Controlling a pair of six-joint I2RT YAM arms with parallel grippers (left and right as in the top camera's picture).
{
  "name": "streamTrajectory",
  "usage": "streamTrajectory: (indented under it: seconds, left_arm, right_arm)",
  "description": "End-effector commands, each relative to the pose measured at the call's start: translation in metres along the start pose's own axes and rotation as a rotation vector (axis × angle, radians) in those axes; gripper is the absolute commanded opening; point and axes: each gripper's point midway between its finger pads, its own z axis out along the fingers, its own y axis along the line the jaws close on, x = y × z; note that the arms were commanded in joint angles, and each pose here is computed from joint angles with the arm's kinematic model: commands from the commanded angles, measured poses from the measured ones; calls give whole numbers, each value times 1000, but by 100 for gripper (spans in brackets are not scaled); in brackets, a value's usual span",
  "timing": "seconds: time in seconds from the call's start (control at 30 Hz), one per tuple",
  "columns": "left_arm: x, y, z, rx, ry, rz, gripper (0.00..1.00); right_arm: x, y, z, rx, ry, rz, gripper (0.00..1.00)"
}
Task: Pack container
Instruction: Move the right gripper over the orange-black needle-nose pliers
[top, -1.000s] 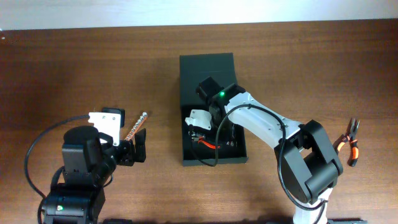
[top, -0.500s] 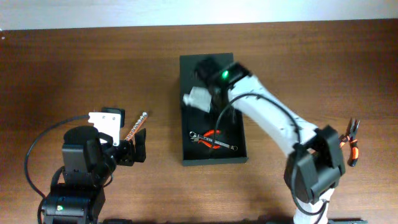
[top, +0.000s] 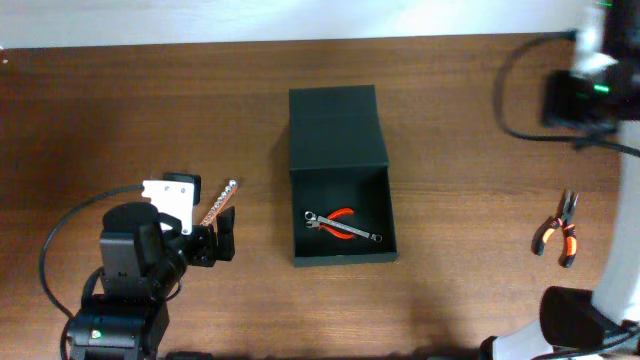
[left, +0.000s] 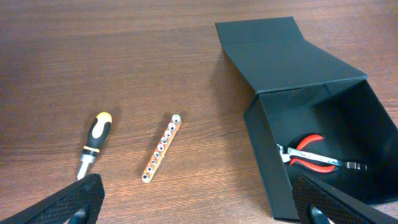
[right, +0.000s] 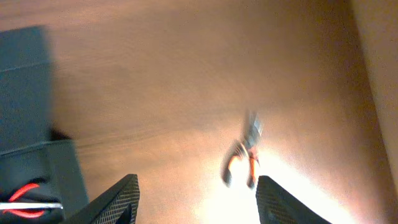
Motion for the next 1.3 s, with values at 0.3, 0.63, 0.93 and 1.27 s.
streamTrajectory:
  seconds: [0.3,0.63,0.93,1.27]
  left_arm:
    - [-8,-1,-4,7,-23,15,99]
    - [-7,-1,-4,7,-22,15,99]
    - [-7,-1,-4,7,-22,15,99]
    - [-8,-1,-4,7,-22,15,99]
  right_arm:
    - [137,-79,4,-13,211,447,60]
    - [172,-80,132,-14,273,467,99]
    - [169,-86,200,-23,367,497,99]
    - [180,-80,246,-38,451,484,99]
